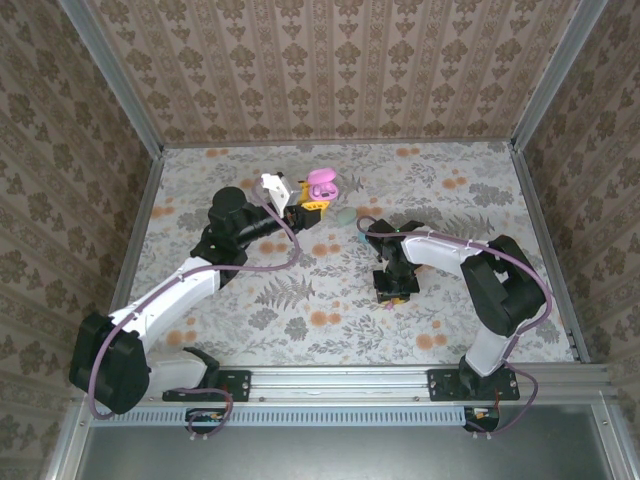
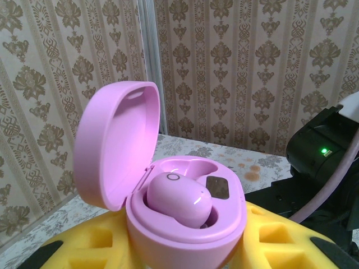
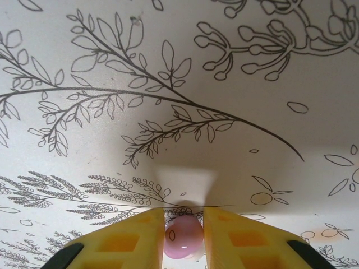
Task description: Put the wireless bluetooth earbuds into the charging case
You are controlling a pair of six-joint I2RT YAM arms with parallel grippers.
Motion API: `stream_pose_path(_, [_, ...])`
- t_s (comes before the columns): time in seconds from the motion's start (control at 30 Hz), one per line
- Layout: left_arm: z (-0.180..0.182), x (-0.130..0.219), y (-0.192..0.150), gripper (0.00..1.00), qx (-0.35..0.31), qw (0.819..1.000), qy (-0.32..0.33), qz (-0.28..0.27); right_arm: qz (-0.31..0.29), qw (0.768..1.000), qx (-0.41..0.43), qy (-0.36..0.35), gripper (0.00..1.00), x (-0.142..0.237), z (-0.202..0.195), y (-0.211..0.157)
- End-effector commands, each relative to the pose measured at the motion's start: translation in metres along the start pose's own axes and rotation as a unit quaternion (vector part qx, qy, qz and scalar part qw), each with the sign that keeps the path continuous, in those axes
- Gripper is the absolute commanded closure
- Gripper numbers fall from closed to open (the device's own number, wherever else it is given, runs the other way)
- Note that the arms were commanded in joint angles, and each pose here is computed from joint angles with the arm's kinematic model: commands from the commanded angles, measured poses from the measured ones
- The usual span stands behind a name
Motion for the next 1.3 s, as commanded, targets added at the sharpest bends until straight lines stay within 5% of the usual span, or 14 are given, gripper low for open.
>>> stream_pose_path(0.0, [0.001,0.003,0.007,0.7,0.0,1.0,0.001,-0.01,0.01,1.0,-0.009,-0.017,0.7,0.003,-0.002,-0.004])
stream_pose_path(1.27, [0.002,0.004,0.003,0.7,0.001,1.0,0.004,-0.005,-0.023,0.999,-0.045,0.01,0.78,0.015,0.004,-0.006])
Point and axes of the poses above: each hand's point on the last joint's axis, 136 mm out from that joint toward the fingers, its own x axis back along the fingers, its own z axis along the line the jaws close on, y = z × x, the point moved 8 cm from there along x, back along the fingers, and after that the axes turned 4 degrees about x, right-handed, at the moved point
